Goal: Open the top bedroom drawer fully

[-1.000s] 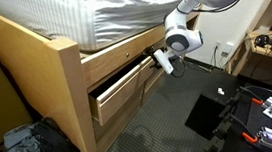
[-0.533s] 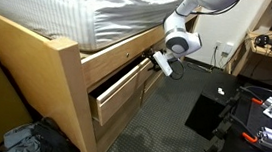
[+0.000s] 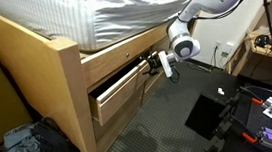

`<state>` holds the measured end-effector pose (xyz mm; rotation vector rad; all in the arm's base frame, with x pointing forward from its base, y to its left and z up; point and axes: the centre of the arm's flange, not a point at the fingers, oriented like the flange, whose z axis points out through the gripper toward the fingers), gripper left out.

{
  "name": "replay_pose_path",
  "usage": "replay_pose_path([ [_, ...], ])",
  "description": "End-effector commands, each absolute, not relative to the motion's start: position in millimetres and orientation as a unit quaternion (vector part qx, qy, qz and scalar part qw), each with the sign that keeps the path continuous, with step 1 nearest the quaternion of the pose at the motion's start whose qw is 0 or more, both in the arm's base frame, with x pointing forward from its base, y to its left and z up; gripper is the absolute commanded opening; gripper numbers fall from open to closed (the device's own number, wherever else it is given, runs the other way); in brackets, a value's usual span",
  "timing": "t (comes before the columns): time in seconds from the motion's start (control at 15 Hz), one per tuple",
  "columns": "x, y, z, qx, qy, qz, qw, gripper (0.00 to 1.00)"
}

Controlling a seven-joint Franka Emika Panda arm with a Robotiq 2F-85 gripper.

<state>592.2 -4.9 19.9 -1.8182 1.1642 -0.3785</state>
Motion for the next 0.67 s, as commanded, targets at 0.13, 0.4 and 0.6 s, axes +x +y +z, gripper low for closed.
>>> replay_pose_path([
  [0.13,592.1,-8.0,19.4,-0.738,0.474,-0.150,0.457,1.00],
  [0.4,588.2,-6.8,11.2,-0.778,0.489,-0.132,0.372,1.00],
  [0.6,579.6,-10.9,15.4,-0.779,0.491,-0.145,0.362,1.00],
])
